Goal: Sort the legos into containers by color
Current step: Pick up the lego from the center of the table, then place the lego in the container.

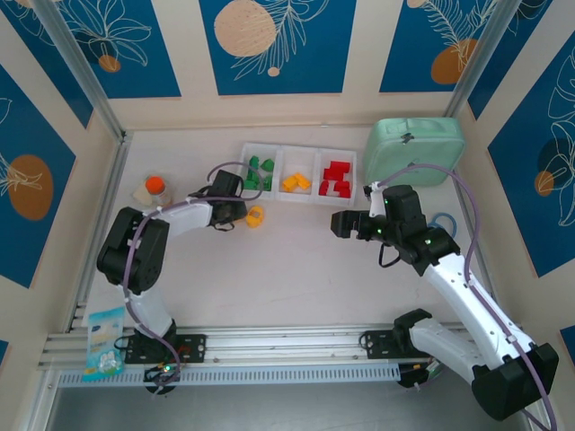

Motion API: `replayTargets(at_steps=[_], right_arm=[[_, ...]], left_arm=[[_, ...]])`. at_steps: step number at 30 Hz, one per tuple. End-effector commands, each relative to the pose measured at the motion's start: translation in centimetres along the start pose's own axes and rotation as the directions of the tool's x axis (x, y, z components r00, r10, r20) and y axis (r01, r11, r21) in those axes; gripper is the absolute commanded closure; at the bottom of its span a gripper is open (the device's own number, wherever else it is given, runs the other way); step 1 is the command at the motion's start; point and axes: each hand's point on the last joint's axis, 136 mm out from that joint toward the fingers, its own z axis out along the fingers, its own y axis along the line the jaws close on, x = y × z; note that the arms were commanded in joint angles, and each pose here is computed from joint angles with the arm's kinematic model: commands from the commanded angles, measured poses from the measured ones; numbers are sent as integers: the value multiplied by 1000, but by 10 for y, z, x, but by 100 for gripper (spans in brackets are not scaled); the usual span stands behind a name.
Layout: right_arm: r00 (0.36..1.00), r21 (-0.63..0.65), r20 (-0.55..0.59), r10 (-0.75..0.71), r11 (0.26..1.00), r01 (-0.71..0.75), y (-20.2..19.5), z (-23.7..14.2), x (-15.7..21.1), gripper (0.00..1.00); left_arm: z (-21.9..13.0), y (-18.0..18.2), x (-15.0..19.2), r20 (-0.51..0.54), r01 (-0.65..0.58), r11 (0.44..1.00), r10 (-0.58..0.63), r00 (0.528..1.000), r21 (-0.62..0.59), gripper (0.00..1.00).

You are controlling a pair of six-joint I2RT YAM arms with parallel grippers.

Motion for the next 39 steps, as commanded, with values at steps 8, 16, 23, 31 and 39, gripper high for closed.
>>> replayTargets(at_steps=[8, 16, 23, 31, 39], right_arm=[[1000, -28, -9, 22, 999, -23, 1, 9, 2, 1], [999, -52, 9, 52, 997, -51, 1, 6, 1, 1], [998, -44, -6, 59, 997, -60, -3, -2, 6, 1], [997, -44, -2, 74, 996, -74, -6, -6, 10, 1], [997, -33, -30, 75, 997, -76, -7, -2, 9, 1]], left_arm=[[-67, -26, -28, 75, -33, 995, 26, 997, 93, 86], [-88, -103, -68, 129, -109, 961, 78, 989, 254, 82], [-47, -186, -98, 142, -159, 920, 115, 983, 357, 82], [3, -255, -124, 146, -164, 881, 109, 983, 445, 80], [29, -259, -120, 141, -172, 901, 125, 982, 399, 73]])
